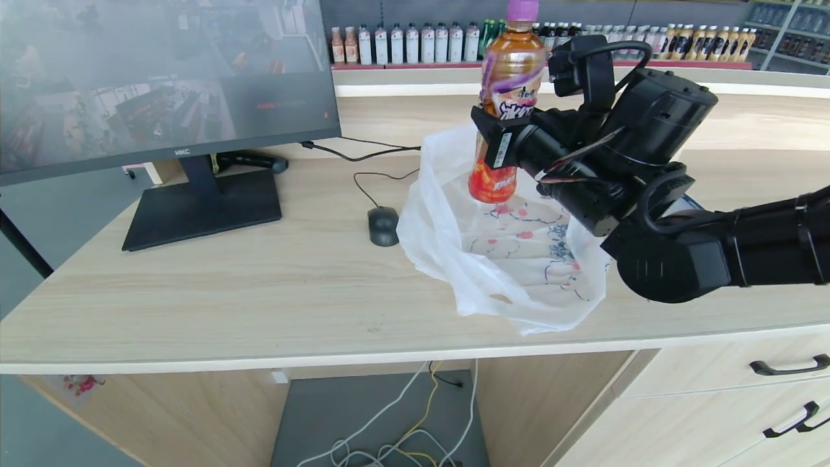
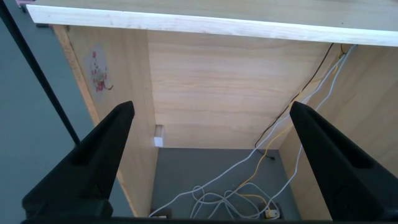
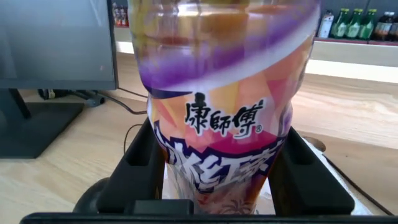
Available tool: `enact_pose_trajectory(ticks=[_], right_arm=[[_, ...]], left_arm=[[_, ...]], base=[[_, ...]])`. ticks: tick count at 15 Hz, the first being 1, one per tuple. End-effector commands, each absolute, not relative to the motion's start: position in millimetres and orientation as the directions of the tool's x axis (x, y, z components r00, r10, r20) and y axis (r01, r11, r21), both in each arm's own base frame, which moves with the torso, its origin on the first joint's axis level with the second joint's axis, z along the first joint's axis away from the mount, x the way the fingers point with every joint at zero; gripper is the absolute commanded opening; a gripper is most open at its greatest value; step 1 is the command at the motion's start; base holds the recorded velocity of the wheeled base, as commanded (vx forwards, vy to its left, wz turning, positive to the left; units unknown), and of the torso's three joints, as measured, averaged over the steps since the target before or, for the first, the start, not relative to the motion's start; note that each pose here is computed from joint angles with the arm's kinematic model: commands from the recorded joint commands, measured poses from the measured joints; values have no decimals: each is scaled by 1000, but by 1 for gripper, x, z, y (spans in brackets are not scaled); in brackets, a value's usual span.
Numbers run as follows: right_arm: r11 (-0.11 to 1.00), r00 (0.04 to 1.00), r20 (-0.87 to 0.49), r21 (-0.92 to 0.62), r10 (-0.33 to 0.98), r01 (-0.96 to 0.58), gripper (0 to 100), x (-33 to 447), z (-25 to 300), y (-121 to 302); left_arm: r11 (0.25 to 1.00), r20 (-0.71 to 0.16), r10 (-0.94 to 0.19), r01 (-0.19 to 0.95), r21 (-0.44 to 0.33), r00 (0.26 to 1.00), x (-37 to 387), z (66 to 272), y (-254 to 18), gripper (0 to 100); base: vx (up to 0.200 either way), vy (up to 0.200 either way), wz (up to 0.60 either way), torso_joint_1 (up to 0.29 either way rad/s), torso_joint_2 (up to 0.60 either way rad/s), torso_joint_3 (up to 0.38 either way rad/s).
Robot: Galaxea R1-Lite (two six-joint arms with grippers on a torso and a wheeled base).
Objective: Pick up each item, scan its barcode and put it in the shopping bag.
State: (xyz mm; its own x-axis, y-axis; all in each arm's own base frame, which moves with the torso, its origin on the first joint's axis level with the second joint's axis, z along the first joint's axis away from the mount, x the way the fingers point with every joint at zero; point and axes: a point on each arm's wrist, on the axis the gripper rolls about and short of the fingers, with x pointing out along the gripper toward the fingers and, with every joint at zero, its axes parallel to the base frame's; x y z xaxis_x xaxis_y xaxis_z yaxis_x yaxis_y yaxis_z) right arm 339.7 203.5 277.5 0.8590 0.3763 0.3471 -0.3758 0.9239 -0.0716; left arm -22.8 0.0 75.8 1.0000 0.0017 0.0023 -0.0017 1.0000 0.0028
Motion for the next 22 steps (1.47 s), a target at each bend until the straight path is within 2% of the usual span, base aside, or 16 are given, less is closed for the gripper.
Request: enact_pose_trajectory(ticks=[1, 9, 22], right_arm=[[925, 870, 320, -78, 376, -371, 0, 359, 263, 208], [934, 891, 278, -85, 358, -348, 0, 387, 236, 210], [920, 886, 248, -89, 392, -382, 0, 385, 205, 230]], left_arm=[[1000, 3, 3, -3, 3, 1000, -23, 76, 0, 100], [1000, 3, 3, -3, 3, 1000, -23, 76, 0, 100], [1000, 3, 2, -2, 3, 1000, -23, 76, 0, 100]], base=[[0, 0, 0, 0, 0, 0], [0, 0, 0, 0, 0, 0], [0, 0, 0, 0, 0, 0]])
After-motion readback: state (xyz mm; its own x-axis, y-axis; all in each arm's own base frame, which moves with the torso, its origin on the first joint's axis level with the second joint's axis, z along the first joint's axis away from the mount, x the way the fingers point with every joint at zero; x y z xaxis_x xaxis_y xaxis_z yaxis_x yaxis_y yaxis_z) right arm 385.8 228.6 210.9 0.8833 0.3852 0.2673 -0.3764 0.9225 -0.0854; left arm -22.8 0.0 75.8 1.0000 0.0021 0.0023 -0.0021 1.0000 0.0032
